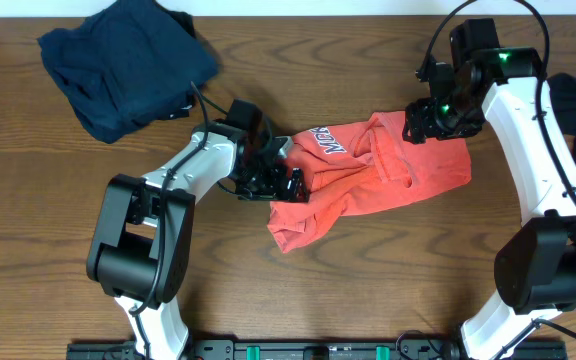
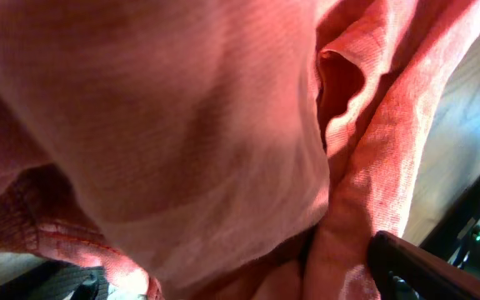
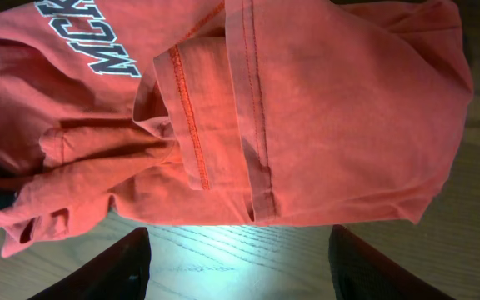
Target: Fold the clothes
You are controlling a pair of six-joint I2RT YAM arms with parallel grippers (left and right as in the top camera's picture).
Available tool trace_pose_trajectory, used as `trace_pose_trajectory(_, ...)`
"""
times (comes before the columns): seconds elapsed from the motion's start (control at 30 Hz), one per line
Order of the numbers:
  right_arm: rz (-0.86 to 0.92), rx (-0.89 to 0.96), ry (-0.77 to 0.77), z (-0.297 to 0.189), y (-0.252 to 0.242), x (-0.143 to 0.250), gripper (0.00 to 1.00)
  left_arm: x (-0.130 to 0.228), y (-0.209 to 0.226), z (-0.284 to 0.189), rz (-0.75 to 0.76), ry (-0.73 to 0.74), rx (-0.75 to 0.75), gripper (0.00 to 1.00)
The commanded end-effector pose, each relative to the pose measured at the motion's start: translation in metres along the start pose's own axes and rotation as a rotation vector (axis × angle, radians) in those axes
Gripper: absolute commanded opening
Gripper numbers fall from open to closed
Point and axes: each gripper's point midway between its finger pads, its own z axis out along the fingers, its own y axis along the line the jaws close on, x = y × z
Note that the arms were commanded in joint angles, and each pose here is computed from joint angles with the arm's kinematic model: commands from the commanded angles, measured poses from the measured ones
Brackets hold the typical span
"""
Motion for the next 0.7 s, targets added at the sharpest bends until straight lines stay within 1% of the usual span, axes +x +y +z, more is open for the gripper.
trace_pose_trajectory(0.0,-0.009,-0.002,-0.002,-0.001,-0.003,0.001,0.66,0.004,0.020,0.005,-0.051,0.013,-0.095,0.81)
trace_pose_trajectory(0.07,-0.009,-0.002,-0.002,-0.001,-0.003,0.001,0.66,0.002,0.020,0.005,-0.047,0.007,-0.094,0.46)
trace_pose_trajectory(0.1,-0.009,-0.002,-0.002,-0.001,-0.003,0.001,0.66,0.002,0.020,0.005,-0.045,0.004,-0.094,0.22)
trace_pose_trajectory(0.13,-0.009,-0.003,-0.002,-0.001,-0.003,0.001,0.66,0.000,0.020,0.005,-0.043,-0.001,-0.094,0.06)
trace_pose_trajectory(0.33,-0.009,-0.007,-0.002,-0.001,-0.002,0.001,0.65,-0.006,0.032,-0.012,-0.081,-0.042,-0.095,0.06)
trace_pose_trajectory(0.53,-0.016,-0.009,-0.004,-0.001,0.002,0.000,0.65,0.007,0.069,-0.053,-0.146,-0.057,-0.220,0.06)
trace_pose_trajectory(0.67,-0.031,-0.046,-0.022,0.000,0.012,-0.005,0.64,0.012,0.079,-0.077,-0.158,-0.084,-0.225,0.06)
